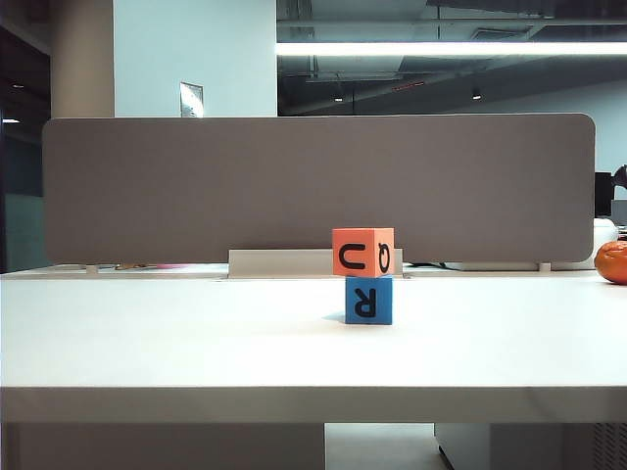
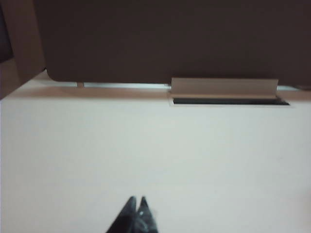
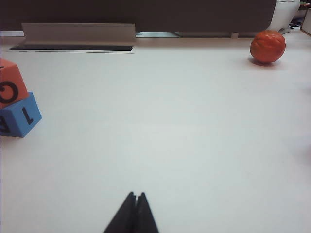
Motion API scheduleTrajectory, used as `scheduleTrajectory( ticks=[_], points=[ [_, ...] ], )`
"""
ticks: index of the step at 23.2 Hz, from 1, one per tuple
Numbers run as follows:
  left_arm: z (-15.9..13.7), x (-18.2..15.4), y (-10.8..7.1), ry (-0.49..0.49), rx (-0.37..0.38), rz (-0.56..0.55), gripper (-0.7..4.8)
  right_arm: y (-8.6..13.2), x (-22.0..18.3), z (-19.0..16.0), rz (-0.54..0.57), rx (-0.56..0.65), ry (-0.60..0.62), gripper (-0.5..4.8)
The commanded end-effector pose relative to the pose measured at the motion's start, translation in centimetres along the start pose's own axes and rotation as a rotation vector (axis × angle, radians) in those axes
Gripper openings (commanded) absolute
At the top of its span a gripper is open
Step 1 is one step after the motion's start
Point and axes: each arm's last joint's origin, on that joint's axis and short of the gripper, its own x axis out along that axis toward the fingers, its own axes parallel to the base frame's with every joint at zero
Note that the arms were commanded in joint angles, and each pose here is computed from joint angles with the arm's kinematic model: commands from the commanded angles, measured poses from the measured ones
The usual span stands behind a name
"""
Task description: Stack one letter block on top of another letter block.
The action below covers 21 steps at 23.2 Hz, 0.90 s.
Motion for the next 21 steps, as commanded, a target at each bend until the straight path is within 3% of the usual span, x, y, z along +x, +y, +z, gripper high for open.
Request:
scheduleTrajectory(
  ticks=[1,17,21],
  points=[
    [-0.6,-0.3,0.2,-0.045,-0.010,0.016,-0.06,0.0,0.0,-0.1,-0.002,-0.002,-0.005,-0.08],
    [-1.6,-0.7,0.4,-0.040,-0.010,0.067,-0.06,0.0,0.0,-0.1,-0.002,-0.003,-0.005,-0.08],
    [-2.1,-0.7,0.4,0.010,-0.018,0.067,-0.06,0.0,0.0,-0.1,-0.002,-0.003,-0.004,-0.08]
  ],
)
